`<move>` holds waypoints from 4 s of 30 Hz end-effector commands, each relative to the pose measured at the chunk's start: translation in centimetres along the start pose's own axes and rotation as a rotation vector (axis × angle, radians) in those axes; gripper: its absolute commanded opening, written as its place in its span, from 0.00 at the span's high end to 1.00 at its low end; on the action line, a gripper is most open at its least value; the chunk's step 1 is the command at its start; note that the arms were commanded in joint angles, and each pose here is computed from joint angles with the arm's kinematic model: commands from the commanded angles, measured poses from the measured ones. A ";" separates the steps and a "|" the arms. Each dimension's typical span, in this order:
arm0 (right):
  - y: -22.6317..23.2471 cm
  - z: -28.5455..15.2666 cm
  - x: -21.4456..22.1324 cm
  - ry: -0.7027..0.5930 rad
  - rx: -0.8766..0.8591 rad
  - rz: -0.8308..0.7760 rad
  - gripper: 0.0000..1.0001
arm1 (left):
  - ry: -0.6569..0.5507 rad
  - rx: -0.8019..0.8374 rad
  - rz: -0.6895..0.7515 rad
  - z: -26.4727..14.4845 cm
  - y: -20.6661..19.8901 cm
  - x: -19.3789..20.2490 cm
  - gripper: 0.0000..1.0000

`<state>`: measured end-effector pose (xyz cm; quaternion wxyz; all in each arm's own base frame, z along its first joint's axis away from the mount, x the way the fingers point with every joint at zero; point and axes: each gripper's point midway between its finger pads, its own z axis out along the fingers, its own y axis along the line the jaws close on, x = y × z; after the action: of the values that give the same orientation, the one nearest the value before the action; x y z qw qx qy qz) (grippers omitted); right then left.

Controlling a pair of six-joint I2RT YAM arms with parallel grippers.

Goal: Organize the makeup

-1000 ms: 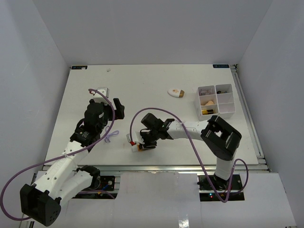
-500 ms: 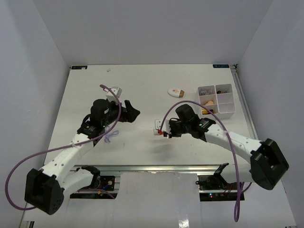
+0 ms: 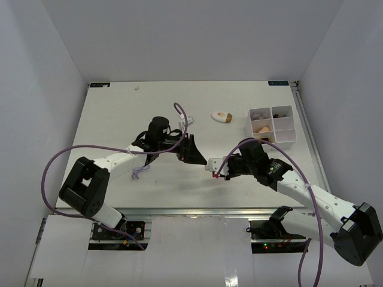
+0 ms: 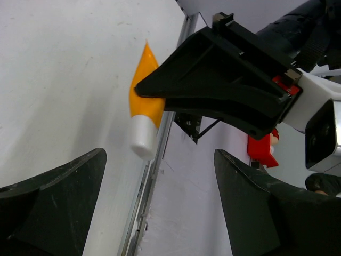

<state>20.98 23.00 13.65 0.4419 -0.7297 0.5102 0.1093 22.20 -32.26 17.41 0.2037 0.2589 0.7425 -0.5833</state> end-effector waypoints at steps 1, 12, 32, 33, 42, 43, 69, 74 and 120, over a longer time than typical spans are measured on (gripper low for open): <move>-1.1 -0.2 -1.2 -0.025 0.016 -0.045 0.74 | 0.061 0.098 0.028 1.6 -2.0 -0.1 0.07; -1.7 -0.4 -1.5 -0.026 0.037 -0.070 0.74 | 0.153 0.043 -0.063 3.3 0.2 1.7 0.25; -2.5 0.5 -1.1 0.003 0.072 -0.084 0.61 | 0.234 0.094 -0.101 4.6 0.0 2.6 0.86; -2.6 0.5 -1.0 0.006 0.076 -0.083 0.57 | 0.233 0.091 -0.100 4.6 0.0 2.6 0.87; -3.8 -1.6 -0.7 0.028 0.160 -0.075 0.05 | 0.172 -0.026 -0.082 4.6 1.8 2.0 0.90; -4.0 -1.9 -0.6 0.024 0.172 -0.060 0.10 | 0.162 -0.044 -0.080 4.5 2.1 1.8 0.90; -8.9 -8.5 -2.4 -0.733 -0.053 1.028 0.01 | -0.381 0.015 0.506 0.4 -4.2 -4.9 0.92; -8.4 -8.3 -2.9 -0.738 -0.100 0.932 0.09 | -0.356 0.064 0.523 0.9 -4.9 -4.8 0.93; -7.8 -8.2 -5.8 -0.692 -0.204 0.713 0.92 | -0.397 -0.008 0.545 0.6 -5.7 -6.8 0.11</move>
<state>22.67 21.45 24.55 0.4081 -0.4210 0.5664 0.5791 23.24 -35.56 21.62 0.4299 0.3289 0.6231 -0.5646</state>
